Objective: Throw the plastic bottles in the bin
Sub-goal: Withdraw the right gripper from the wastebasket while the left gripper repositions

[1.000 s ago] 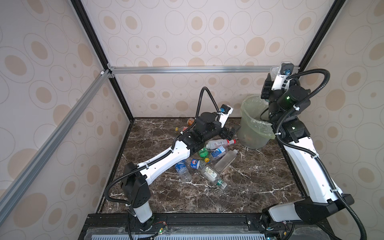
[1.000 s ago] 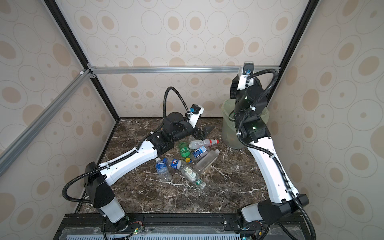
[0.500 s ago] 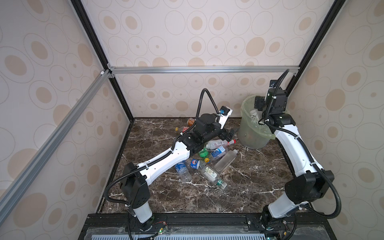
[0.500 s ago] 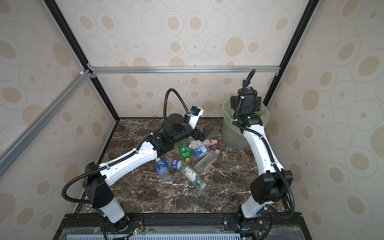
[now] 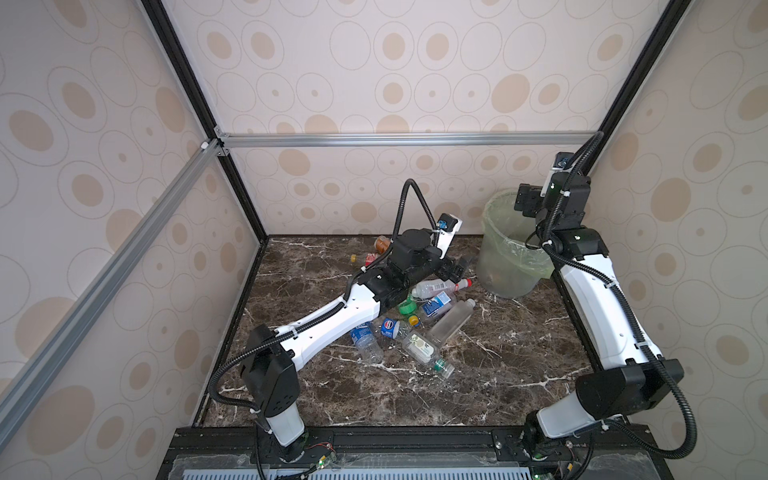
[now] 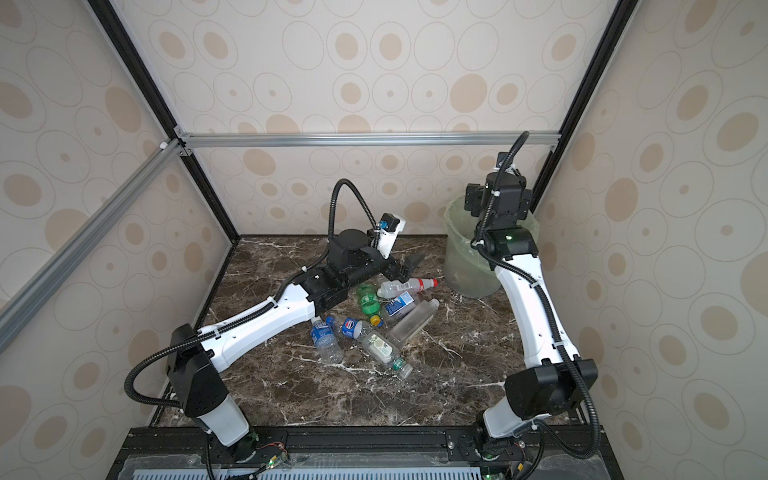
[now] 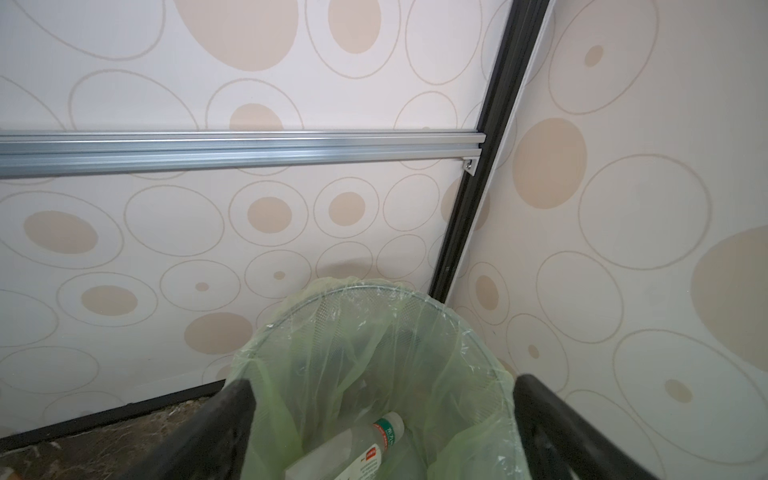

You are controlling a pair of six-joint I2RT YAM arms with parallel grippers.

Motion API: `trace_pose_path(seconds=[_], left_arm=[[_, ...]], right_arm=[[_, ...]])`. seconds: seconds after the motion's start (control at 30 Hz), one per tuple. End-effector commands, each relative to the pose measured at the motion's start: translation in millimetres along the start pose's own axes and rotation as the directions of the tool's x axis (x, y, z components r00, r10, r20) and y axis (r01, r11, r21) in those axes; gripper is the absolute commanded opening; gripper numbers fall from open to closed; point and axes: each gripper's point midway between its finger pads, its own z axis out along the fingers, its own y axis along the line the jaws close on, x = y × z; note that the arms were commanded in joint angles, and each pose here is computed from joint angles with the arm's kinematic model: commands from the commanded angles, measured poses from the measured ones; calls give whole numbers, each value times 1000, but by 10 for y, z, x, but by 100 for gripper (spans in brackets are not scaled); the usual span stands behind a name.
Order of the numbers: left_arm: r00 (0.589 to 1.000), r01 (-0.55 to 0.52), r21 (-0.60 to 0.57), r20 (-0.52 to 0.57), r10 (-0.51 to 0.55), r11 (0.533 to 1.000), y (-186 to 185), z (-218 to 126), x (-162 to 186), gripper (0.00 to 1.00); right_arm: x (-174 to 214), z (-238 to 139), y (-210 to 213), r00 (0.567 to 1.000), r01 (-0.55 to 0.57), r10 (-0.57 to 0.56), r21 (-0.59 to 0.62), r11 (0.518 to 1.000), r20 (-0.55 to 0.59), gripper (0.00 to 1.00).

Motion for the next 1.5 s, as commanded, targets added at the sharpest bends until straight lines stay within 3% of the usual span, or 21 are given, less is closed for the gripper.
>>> trace_pose_path(seconds=[0.0,0.2,0.3,0.47,0.63,0.83,1.0,1.2,1.47], left_arm=[[1000,-15,-129,-2,15,992,199,-131,-52,99],[995,20,-279,-91,-47,960,553,-272,174,99],[983,94,-386,-109,-147,918,853,-481,354,99],[940,248,-533,-71,-335,809,1292,-1021,718,99],[863,367,-637,-37,-503,678,1515,-1508,1242,99],[730,410,-747,-75,-679,524,1541,-1804,1945,99],[642,420,-775,-115,-758,473,1433,-1923,2455,99],[540,560,-719,-58,-840,410,1240,-1930,2814,99],[488,581,-704,-98,-867,407,1116,-1886,3159,95]], right_arm=[[-122,-207,101,997,-73,74,-88,993,2,100],[41,-412,553,998,-53,45,-210,976,-44,100],[172,-544,857,998,-28,12,-277,961,-62,100],[490,-766,1233,994,-8,-35,-375,927,-107,100],[959,-979,1634,982,48,-126,-454,890,-143,100],[1609,-1311,2102,950,112,-252,-550,828,-186,100],[2124,-1481,2285,914,67,-295,-611,788,-280,100],[2503,-1562,2340,879,15,-312,-633,774,-361,100],[2569,-1595,2378,869,-10,-314,-648,762,-382,100]])
